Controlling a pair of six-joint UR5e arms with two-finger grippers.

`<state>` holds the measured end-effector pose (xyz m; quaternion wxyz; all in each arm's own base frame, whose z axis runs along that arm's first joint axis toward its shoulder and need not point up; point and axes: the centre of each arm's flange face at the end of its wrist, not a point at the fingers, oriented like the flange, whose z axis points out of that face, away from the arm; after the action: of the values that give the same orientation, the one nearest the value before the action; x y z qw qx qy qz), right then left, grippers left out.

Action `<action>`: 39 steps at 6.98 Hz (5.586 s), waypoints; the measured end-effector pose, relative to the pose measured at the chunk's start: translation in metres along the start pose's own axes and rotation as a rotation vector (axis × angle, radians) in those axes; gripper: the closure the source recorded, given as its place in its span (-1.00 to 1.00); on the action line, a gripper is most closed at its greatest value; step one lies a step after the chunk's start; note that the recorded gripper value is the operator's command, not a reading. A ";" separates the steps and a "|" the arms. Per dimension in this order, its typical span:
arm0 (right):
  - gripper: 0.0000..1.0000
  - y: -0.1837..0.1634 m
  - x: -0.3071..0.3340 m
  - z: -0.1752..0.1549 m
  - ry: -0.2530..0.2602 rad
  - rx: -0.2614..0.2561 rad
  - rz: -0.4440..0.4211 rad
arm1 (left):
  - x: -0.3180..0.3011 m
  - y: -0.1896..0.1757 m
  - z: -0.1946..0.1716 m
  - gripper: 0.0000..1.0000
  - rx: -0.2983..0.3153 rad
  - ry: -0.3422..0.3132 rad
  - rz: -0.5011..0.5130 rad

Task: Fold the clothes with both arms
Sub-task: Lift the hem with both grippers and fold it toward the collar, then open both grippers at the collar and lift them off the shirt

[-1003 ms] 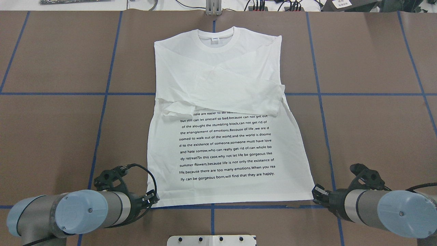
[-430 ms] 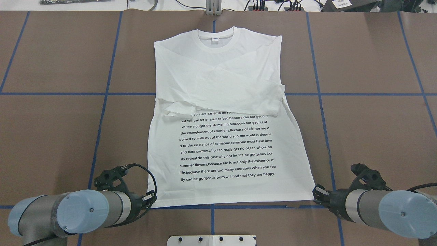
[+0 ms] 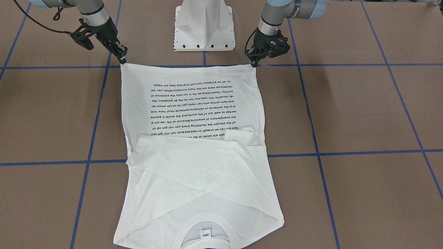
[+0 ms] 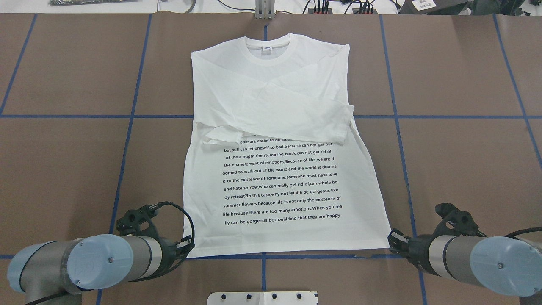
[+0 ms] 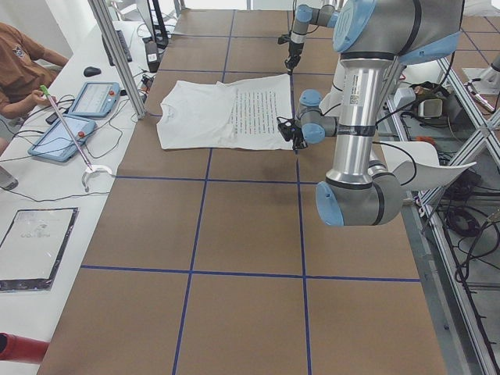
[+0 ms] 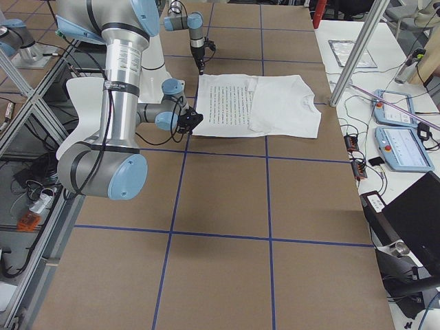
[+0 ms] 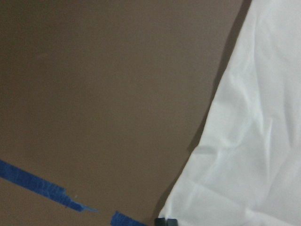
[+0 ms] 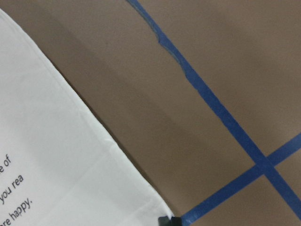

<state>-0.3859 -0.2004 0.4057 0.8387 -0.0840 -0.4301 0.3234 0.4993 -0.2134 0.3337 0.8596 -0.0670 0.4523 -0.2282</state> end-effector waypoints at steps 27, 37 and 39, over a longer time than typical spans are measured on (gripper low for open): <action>1.00 -0.331 -0.338 0.051 0.084 0.275 0.001 | 0.166 -0.398 0.009 1.00 0.396 0.241 0.075; 0.23 -0.334 -0.359 0.070 0.085 0.273 -0.005 | 0.160 -0.416 0.031 0.16 0.460 0.245 0.092; -0.05 -0.336 -0.367 0.056 0.061 0.272 0.001 | 0.153 -0.436 0.015 0.15 0.485 0.268 0.082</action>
<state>-0.4253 -0.6947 0.3362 0.8549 0.0205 -0.3565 0.3764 0.4412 -0.6702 0.3685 0.7914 0.1897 0.4966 -0.3018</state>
